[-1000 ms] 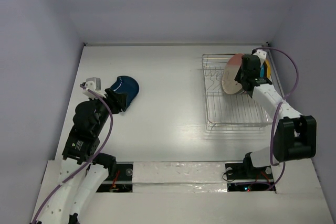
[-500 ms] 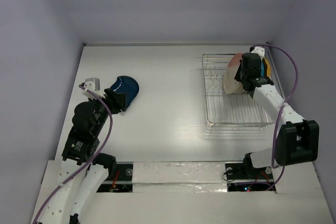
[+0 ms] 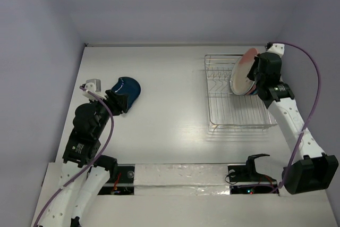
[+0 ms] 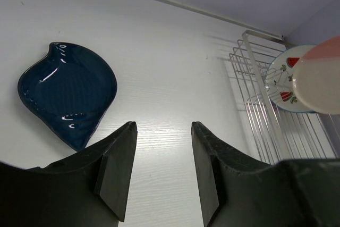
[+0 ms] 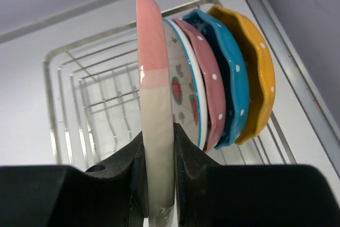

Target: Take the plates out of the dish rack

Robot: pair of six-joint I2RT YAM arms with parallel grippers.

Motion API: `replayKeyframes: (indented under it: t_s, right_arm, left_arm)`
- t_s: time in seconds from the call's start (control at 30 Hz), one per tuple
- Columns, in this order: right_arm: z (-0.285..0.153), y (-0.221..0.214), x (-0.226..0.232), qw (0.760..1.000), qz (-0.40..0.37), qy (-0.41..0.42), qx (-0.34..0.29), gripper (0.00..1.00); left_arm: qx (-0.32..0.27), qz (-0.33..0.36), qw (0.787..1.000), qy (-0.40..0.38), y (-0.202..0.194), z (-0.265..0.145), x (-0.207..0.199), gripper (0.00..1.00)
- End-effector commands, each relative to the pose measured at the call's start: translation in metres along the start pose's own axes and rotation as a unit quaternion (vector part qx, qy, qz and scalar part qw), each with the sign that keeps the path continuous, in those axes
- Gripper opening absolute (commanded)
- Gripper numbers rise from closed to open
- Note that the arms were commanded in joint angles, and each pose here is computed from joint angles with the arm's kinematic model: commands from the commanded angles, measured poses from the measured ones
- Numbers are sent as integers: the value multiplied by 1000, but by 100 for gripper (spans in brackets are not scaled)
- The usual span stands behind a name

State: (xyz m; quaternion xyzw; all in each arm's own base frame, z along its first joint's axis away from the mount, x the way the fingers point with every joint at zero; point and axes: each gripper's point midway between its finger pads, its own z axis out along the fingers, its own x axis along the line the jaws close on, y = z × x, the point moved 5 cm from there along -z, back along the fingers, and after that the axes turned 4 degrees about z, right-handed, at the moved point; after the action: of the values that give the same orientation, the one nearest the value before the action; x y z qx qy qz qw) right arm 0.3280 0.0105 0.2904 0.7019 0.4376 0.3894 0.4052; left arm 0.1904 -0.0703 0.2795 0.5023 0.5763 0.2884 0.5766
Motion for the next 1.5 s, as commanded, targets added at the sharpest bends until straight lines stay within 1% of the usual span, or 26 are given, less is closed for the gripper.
replayKeyframes:
  t_s: [0.0, 0.1, 0.23, 0.3, 0.37, 0.4, 0.43, 0.47, 0.53, 0.57, 0.63, 0.73, 0.77, 0.8, 0.83, 0.9, 0.93, 1.0, 1.03, 1.1, 1.33, 1.37, 1.4, 1.47]
  right_arm:
    - [-45, 76, 27, 985, 70, 98, -120, 0]
    - [-67, 86, 36, 976, 89, 147, -137, 0]
    - [-97, 94, 63, 959, 102, 220, -147, 0]
    - [-110, 95, 86, 944, 113, 274, -147, 0]
    - [-114, 84, 117, 924, 129, 340, -117, 0]
    - [-114, 84, 130, 914, 138, 364, -117, 0]
    - [-113, 78, 143, 905, 150, 385, -100, 0]
    - [-100, 67, 159, 905, 151, 389, -81, 0]
    - [-98, 58, 186, 893, 165, 415, -63, 0]
    - [-92, 45, 208, 884, 161, 436, -39, 0]
    - [-86, 36, 227, 880, 169, 444, -22, 0]
    - [-61, 11, 256, 883, 168, 437, 10, 0]
    - [-61, 15, 266, 881, 168, 443, 10, 0]
    - [-54, 11, 271, 883, 165, 440, 15, 0]
    - [-34, -2, 276, 896, 166, 411, 19, 0]
    - [-21, -7, 285, 901, 166, 401, 26, 0]
    - [-4, -21, 291, 909, 166, 380, 40, 0]
    - [8, -34, 298, 910, 163, 376, 56, 0]
    - [18, -48, 302, 912, 160, 371, 71, 0]
    - [23, -61, 308, 911, 159, 371, 82, 0]
    - [61, -111, 309, 927, 161, 318, 121, 1]
    - [64, -120, 307, 929, 160, 309, 128, 4]
    - [67, -128, 304, 931, 158, 299, 134, 13]
    - [73, -141, 295, 939, 157, 273, 141, 24]
  left_arm:
    - [-27, 5, 1000, -9, 9, 0, -2, 43]
    - [-28, 4, 1000, -9, 9, 0, -1, 43]
    - [-27, 5, 1000, -10, 9, 1, -2, 43]
    - [-27, 3, 1000, -6, 9, 1, 0, 42]
    - [-28, 3, 1000, -7, 10, 1, 0, 42]
    - [-29, 3, 1000, -8, 10, 0, 0, 42]
    - [-30, 3, 1000, -7, 10, 0, 0, 42]
    - [-31, 3, 999, -7, 10, 0, 0, 42]
    - [-32, 4, 999, -6, 11, 0, 0, 42]
    - [-31, 3, 1000, -6, 10, 0, 0, 42]
    - [-32, 3, 999, -8, 10, 0, -1, 42]
    - [-31, 3, 999, -9, 10, 0, -1, 42]
    - [-30, 3, 999, -9, 10, 0, -1, 42]
    - [-29, 4, 1000, -9, 9, 0, -1, 42]
    - [-28, 3, 1000, -10, 9, 1, -1, 42]
    - [-28, 3, 1000, -10, 9, 1, -1, 42]
    - [-26, 3, 1000, -9, 9, 1, -1, 42]
    - [-27, 3, 1000, -9, 9, 1, -1, 42]
    - [-26, 3, 1000, -8, 9, 2, 0, 42]
    - [-26, 3, 1000, -8, 8, 2, 0, 42]
    - [-28, 3, 1000, -3, 9, 2, 2, 42]
    - [-27, 2, 1000, -4, 9, 3, 1, 42]
    - [-25, 2, 1000, -3, 8, 3, 2, 42]
    - [-24, 3, 1000, -5, 8, 4, 1, 42]
